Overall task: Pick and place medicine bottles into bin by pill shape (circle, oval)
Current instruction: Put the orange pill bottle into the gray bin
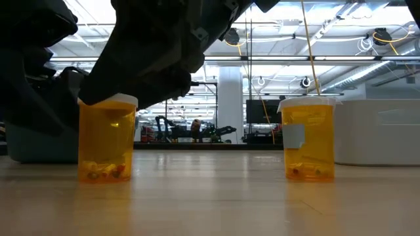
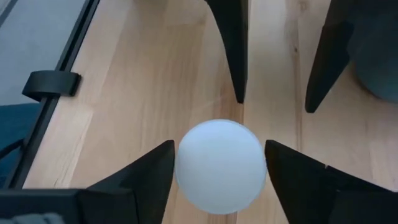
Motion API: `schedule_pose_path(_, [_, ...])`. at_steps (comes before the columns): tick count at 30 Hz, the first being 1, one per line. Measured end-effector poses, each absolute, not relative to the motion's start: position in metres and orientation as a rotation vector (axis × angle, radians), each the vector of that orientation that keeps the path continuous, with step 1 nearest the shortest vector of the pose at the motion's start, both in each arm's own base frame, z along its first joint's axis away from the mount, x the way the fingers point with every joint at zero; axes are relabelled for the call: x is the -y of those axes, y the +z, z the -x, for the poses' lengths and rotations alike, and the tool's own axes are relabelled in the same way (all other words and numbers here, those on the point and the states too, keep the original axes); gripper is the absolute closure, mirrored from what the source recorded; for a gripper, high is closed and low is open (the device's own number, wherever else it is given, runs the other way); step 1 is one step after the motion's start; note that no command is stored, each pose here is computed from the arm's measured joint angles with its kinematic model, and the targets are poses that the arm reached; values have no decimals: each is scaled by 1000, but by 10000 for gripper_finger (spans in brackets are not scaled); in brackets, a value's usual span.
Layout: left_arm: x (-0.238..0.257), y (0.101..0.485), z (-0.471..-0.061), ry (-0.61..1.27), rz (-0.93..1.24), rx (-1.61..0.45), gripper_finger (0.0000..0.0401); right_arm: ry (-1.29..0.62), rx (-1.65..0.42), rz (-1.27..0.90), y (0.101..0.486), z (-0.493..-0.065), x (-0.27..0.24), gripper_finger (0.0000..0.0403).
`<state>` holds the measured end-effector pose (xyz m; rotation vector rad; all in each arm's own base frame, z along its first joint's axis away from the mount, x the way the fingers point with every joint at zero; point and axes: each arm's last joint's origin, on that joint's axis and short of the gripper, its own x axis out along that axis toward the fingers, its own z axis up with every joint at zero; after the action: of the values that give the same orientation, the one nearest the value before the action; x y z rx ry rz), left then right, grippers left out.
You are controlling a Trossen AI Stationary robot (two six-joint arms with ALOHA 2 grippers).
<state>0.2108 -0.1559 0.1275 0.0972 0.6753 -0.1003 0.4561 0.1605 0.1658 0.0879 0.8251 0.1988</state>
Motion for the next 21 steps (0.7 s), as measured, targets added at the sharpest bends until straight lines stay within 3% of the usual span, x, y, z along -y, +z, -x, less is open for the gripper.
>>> schedule_pose_path(7, [159, 134, -216, -113, -127, -640, 199, 196, -837, -86, 165, -455, -160, 191])
schedule_pose_path(21, [169, 154, -227, -146, -174, -583, 199, 197, -893, -68, 175, -445, -161, 191])
